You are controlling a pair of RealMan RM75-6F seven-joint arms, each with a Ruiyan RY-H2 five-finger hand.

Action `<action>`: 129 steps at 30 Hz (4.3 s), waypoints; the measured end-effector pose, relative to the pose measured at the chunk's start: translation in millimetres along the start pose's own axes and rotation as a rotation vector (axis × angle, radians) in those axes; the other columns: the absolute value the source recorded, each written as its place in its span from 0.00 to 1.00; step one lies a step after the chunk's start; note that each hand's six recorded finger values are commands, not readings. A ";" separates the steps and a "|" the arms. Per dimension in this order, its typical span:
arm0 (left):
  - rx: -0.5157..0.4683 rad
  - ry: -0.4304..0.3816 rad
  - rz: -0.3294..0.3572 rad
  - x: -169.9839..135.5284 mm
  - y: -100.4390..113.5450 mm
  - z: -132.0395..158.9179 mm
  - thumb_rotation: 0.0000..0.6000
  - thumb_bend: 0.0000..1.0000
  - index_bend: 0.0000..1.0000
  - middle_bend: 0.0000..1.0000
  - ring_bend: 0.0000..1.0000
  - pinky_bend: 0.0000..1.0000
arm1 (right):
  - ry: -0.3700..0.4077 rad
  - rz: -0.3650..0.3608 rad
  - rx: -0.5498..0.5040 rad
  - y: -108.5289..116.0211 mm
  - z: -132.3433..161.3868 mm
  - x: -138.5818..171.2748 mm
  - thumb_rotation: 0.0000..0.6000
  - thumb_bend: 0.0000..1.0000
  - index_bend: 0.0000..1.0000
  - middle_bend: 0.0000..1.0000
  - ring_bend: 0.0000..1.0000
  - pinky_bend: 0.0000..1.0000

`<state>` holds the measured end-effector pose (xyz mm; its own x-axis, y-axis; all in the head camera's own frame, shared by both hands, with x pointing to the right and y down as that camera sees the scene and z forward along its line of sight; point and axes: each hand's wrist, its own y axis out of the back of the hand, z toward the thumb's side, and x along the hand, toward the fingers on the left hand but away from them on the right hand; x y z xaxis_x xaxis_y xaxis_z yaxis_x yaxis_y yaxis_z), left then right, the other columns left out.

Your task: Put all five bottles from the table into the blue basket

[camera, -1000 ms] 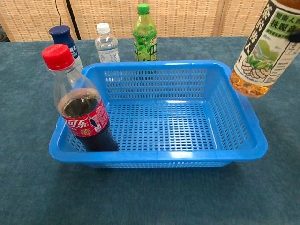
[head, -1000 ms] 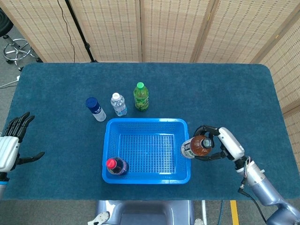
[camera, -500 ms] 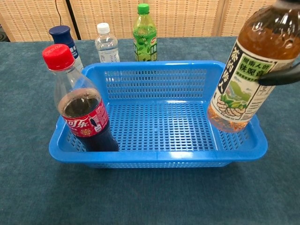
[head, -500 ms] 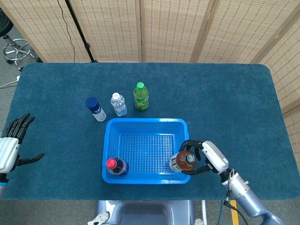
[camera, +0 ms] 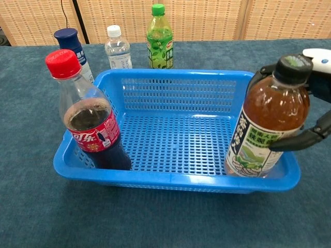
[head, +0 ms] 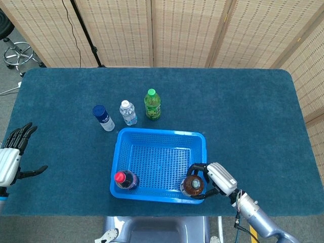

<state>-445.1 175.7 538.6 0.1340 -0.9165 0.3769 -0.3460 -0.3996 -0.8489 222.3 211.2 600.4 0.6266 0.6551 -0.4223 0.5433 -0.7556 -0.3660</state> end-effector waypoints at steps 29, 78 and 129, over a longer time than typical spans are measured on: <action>-0.171 -0.094 -0.014 51.5 -5.3 -11.5 1.00 0.00 0.00 0.00 0.00 0.00 | -0.186 -0.297 0.406 145.4 -3.1 75.6 1.00 0.00 0.00 0.00 0.00 0.12; -0.731 -0.032 -0.073 218.4 -174.6 53.6 1.00 0.60 0.53 0.50 0.45 0.47 | -0.323 -0.528 0.435 140.1 -59.5 132.5 1.00 0.00 0.00 0.00 0.00 0.06; -0.654 -0.633 -0.311 131.4 -114.1 211.0 1.00 0.00 0.00 0.00 0.00 0.00 | -0.308 -0.512 0.437 131.0 -52.9 131.5 1.00 0.00 0.00 0.00 0.00 0.06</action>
<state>-192.0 97.4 606.7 0.7175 -0.6865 0.1180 -0.6341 -0.7138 -0.2975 405.4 198.4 540.8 0.1337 0.9445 -0.2999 0.4130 -0.3282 -0.8496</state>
